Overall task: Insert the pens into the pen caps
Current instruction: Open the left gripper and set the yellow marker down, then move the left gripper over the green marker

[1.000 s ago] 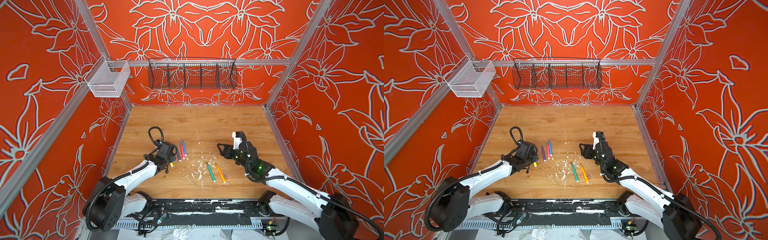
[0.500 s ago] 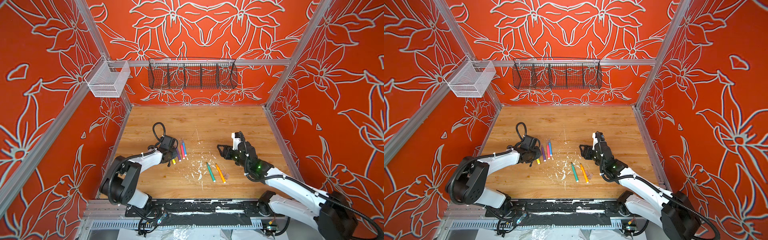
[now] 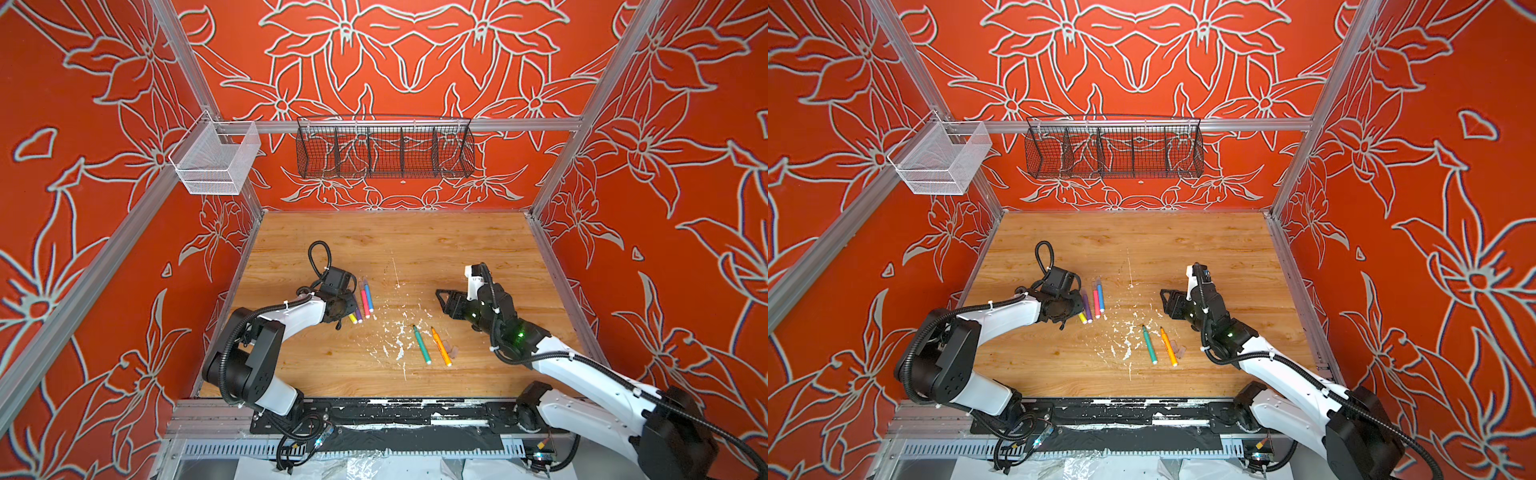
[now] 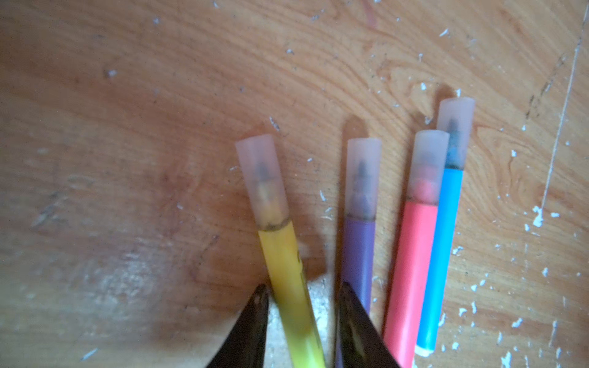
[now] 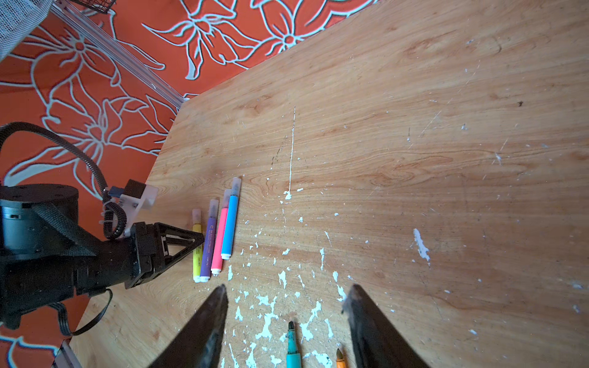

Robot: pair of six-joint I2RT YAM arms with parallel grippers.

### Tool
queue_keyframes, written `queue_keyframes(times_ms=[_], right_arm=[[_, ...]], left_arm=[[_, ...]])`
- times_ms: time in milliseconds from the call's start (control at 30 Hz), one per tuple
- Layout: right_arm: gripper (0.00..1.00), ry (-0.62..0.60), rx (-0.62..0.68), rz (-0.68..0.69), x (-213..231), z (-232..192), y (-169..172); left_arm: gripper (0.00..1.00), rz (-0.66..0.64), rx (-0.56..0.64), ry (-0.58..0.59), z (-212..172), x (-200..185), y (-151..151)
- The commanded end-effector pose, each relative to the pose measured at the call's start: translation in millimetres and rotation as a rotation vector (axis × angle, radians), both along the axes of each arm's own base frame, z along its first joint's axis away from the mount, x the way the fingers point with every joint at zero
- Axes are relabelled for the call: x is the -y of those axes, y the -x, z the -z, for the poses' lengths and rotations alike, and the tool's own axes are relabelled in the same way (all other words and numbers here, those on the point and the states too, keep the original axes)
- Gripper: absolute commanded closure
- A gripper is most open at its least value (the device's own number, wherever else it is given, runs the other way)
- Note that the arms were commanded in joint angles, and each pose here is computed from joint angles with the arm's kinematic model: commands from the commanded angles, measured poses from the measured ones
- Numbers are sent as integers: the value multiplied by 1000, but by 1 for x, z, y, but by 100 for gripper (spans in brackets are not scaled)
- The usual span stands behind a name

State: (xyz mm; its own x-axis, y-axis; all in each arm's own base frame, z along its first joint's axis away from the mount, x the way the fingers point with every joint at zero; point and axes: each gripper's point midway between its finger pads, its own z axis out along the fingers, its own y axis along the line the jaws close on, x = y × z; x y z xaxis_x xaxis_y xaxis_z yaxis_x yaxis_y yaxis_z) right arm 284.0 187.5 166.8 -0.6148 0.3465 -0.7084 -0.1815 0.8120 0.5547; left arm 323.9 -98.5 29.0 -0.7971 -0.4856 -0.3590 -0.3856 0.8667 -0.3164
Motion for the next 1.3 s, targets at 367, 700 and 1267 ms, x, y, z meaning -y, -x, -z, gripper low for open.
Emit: queue_keyframes(times_ms=[367, 700, 1267], right_arm=[[39, -23, 20, 25, 4, -13, -2], [40, -16, 48, 77, 19, -21, 1], [40, -51, 49, 69, 18, -23, 5]], left_arm=[[57, 33, 293, 55, -93, -4, 9], [61, 139, 252, -84, -127, 67, 67], [50, 63, 211, -22, -82, 58, 90]])
